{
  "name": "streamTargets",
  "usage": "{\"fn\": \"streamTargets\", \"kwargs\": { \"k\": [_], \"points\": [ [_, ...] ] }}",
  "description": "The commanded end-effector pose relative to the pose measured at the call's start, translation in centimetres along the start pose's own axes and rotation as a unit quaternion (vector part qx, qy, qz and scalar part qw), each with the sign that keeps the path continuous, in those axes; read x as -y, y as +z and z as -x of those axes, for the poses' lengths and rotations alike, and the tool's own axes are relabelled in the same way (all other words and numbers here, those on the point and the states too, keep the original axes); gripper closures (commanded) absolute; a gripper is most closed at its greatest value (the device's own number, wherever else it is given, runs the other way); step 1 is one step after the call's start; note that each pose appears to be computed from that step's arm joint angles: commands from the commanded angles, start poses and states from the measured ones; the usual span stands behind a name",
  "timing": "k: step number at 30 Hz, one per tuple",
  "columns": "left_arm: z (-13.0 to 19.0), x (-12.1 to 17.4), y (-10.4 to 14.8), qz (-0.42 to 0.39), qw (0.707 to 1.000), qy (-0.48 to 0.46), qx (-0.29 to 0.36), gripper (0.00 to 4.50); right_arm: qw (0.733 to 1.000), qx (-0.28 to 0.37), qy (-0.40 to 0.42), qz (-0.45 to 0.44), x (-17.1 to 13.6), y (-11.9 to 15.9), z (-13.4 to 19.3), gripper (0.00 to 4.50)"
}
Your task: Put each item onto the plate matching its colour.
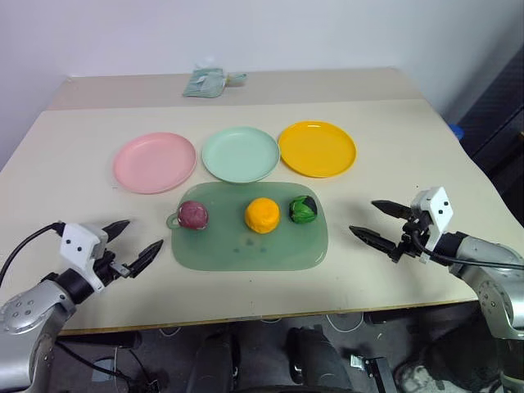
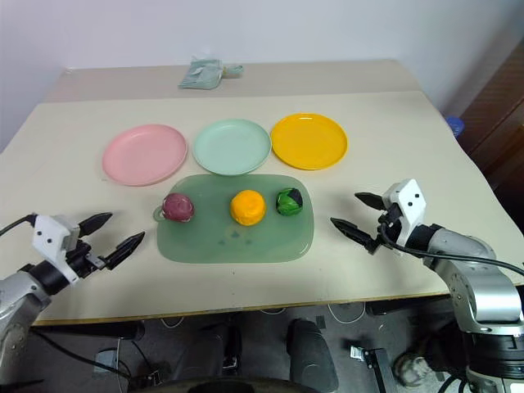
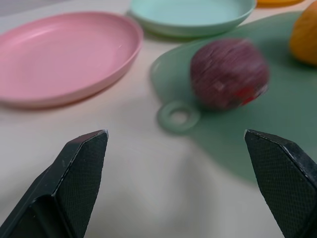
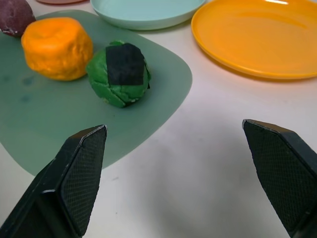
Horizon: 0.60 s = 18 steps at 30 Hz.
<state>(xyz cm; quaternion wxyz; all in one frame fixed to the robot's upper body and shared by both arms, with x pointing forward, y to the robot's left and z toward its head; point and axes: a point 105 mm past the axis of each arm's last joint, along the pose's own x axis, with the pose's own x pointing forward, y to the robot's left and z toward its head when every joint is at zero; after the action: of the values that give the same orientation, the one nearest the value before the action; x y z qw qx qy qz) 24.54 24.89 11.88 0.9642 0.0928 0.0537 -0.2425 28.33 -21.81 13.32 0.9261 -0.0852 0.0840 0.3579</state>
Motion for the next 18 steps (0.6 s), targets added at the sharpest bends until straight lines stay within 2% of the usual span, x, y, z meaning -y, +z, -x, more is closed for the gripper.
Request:
{"fn": "streamTargets", "kwargs": {
  "k": [1, 5, 18],
  "points": [
    [-1.6, 2.2, 1.8, -0.006, 0.999, -0.046, 0.01, 0.0, 1.0, 0.027, 0.009, 0.014, -0.6, 1.4, 0.0, 0.04],
    [-3.1, 3.2, 2.9, -0.017, 0.998, -0.055, 0.016, 0.0, 0.999, 0.029, 0.024, 0.004, -1.4, 1.6, 0.0, 0.04],
    [-7.3, 3.2, 5.0, -0.045, 0.998, -0.04, 0.022, 0.0, 0.994, 0.04, 0.096, 0.015, -6.5, 3.6, -1.0, 0.04]
  ]
}}
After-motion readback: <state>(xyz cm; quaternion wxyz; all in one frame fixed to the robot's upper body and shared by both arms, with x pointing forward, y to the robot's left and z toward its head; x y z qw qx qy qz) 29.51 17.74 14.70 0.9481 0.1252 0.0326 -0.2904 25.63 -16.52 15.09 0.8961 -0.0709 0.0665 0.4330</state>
